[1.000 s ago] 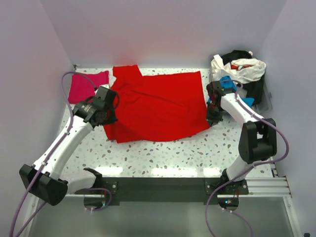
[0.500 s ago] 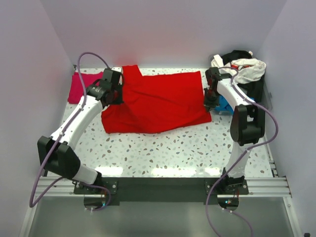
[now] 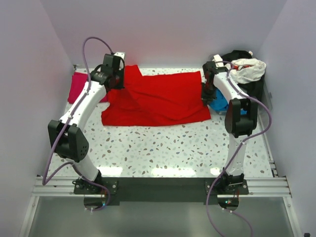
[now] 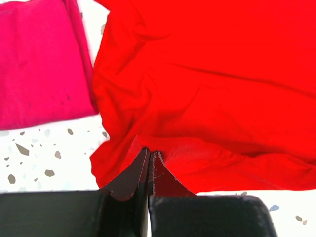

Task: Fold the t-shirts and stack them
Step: Fold the tshirt

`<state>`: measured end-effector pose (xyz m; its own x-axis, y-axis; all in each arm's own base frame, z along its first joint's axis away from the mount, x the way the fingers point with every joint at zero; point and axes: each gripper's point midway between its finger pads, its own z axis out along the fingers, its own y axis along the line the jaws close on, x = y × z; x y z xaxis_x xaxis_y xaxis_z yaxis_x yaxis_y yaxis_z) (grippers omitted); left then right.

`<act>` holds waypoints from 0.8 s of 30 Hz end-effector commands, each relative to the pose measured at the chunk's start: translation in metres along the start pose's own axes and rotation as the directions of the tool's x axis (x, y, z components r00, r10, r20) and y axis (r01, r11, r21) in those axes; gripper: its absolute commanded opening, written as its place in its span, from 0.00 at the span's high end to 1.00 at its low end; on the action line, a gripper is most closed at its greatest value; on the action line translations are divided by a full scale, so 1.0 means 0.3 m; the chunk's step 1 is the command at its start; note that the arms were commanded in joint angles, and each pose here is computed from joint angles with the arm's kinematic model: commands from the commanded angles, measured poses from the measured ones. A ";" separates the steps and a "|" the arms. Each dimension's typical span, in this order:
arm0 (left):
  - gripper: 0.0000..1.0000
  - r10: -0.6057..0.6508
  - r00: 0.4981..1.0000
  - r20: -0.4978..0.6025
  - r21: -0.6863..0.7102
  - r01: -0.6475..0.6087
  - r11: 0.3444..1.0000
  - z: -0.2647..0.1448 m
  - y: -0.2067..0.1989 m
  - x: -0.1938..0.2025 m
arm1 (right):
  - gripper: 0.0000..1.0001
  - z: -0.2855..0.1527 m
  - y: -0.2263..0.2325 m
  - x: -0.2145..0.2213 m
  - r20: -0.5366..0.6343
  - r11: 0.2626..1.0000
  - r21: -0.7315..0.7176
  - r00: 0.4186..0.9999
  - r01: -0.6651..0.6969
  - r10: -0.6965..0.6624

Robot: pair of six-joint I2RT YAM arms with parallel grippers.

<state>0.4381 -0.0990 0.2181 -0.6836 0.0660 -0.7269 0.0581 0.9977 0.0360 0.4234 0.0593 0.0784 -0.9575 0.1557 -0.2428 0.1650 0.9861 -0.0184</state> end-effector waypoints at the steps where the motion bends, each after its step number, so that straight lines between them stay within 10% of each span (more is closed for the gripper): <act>1: 1.00 0.010 0.996 0.092 -0.008 -0.010 1.000 -0.004 0.024 -0.113 | 1.00 -0.015 -0.021 -0.029 0.000 1.000 0.011 1.000 0.014 -0.014; 24: 1.00 -0.043 0.992 0.117 -0.085 0.053 0.995 -0.042 0.145 -0.126 | 1.00 0.026 -0.043 -0.087 -0.003 0.999 0.033 1.000 -0.003 0.003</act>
<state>0.4550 -0.0703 0.2229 -0.6727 0.0406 -0.7388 0.0011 0.9985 0.0538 0.4447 0.0492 0.0682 -0.9596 0.1701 -0.2240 0.1813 0.9829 -0.0306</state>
